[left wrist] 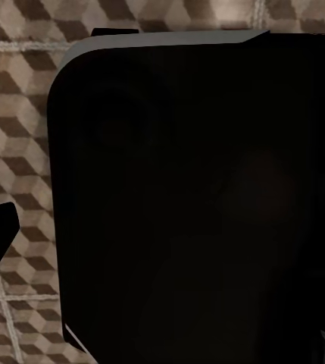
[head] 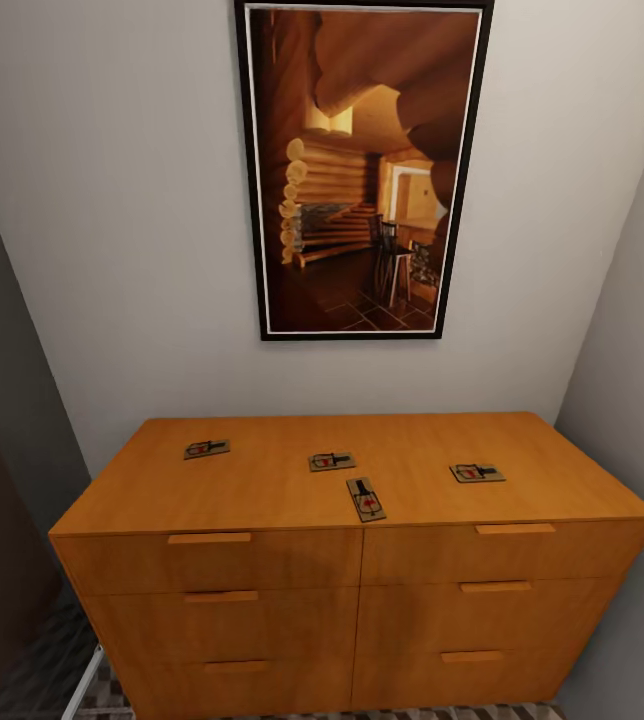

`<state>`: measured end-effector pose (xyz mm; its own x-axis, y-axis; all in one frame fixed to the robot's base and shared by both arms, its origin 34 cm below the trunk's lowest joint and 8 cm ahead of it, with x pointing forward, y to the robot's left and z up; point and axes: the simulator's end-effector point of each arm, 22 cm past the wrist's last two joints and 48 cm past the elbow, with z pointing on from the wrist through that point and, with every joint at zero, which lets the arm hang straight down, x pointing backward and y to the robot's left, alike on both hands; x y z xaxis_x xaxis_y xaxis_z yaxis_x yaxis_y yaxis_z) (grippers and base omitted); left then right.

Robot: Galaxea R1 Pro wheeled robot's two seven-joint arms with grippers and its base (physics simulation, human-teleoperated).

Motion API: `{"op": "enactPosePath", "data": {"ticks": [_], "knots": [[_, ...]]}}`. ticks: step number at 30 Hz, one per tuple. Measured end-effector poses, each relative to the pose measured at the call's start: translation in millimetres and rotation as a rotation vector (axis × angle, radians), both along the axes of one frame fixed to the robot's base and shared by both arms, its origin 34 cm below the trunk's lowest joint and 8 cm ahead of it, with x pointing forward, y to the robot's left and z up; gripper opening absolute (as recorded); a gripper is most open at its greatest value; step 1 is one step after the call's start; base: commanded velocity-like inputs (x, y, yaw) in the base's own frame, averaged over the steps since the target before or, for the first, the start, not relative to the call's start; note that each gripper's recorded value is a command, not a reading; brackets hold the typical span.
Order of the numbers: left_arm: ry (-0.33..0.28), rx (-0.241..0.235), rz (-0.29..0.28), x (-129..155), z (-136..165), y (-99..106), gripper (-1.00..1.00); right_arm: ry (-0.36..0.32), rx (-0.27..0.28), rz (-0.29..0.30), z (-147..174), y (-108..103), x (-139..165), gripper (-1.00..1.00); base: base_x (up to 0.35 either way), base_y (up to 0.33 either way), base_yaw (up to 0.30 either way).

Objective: Take the four mousetraps from the cabinet in the bathroom and place them on the bathroom floor. Make sure all four end up on the same floor surface, and ensure that at least two of them are either under or directly next to the same bathroom sink.

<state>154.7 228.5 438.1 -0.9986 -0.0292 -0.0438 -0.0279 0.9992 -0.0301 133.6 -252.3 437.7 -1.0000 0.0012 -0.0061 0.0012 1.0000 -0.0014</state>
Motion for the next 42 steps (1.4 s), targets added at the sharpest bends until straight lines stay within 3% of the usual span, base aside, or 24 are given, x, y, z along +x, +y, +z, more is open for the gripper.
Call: {"op": "enactPosePath", "data": {"ticks": [42], "knots": [[-0.001,-0.004,0.000,0.3,0.1,-2.7,1.00,-0.001,0.000,0.006,0.0,-0.5,0.1,1.00,0.000,0.000,0.000]]}}
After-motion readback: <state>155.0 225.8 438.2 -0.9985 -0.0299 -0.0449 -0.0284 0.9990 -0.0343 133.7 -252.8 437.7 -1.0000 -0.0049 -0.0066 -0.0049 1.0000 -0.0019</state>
